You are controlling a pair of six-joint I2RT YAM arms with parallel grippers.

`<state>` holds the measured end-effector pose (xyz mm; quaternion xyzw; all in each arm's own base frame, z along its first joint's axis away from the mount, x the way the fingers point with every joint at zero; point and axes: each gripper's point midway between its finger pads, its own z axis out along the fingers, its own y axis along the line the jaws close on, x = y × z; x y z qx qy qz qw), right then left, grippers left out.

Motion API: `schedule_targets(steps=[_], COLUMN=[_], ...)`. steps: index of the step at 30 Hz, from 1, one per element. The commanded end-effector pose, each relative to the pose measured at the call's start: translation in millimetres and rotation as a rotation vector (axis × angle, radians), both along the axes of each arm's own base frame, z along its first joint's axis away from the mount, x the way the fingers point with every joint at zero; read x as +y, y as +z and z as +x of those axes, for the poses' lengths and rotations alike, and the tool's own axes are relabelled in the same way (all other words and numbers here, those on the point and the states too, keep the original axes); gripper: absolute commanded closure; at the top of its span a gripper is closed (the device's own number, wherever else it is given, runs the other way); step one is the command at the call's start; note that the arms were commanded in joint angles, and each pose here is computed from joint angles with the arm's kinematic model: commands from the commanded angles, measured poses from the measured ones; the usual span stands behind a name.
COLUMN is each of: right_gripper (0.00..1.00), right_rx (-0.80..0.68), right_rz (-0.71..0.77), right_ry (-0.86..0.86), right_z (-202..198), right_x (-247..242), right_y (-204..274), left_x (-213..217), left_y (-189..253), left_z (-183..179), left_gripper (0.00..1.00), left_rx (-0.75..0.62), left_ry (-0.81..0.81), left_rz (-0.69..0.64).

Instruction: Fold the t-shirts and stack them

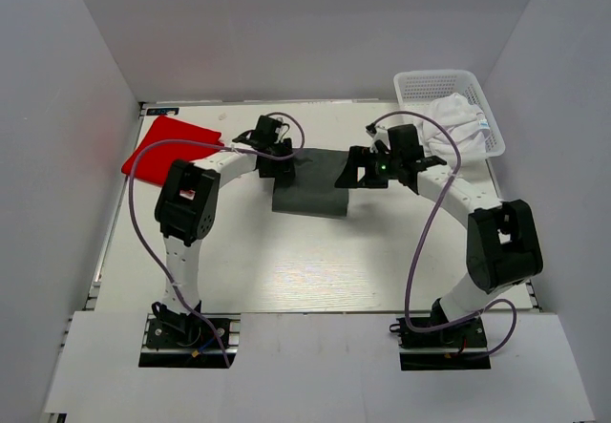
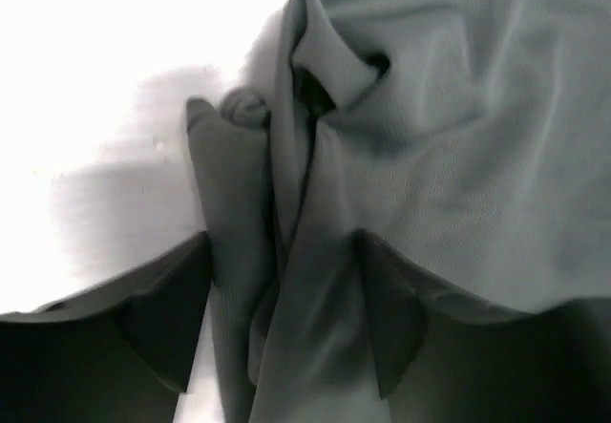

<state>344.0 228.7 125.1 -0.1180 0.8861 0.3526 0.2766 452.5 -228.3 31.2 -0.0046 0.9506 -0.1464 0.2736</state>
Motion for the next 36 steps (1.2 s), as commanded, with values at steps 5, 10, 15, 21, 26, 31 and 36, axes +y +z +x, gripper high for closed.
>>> schedule_targets(steps=[5,10,15,21,26,31,36], right_gripper=[0.1,0.1,0.1,0.1,0.1,0.1,0.1], right_rx=[-0.076,-0.114,-0.158,-0.188,-0.2,-0.205,-0.216], right_rz=[-0.021,-0.096,-0.132,-0.178,-0.225,-0.228,-0.238], right_ry=[-0.062,-0.17,-0.23,-0.286,-0.342,-0.343,-0.354], right_z=[2.0,9.0,11.1,12.5,12.8,13.2,13.9], right_x=[-12.8,-32.9,-45.2,-59.7,-73.0,-73.6,-76.2], right_y=[13.8,15.9,18.7,20.0,18.5,20.3,22.5], left_x=[-3.6,31.9,69.1,90.1,118.2,140.2,172.0], left_y=[-17.1,11.2,70.4,121.7,146.5,160.8,173.3], left_z=[-17.3,-0.2,4.0,-3.1,-7.5,-5.5,2.4], left_gripper=[0.91,1.0,1.0,1.0,1.0,1.0,1.0], left_rx=[0.041,-0.058,-0.216,-0.385,-0.46,-0.508,-0.516], left_ry=[-0.099,-0.04,-0.015,-0.097,-0.094,-0.096,-0.049], left_rz=[0.013,0.203,0.318,0.406,0.503,0.574,0.662])
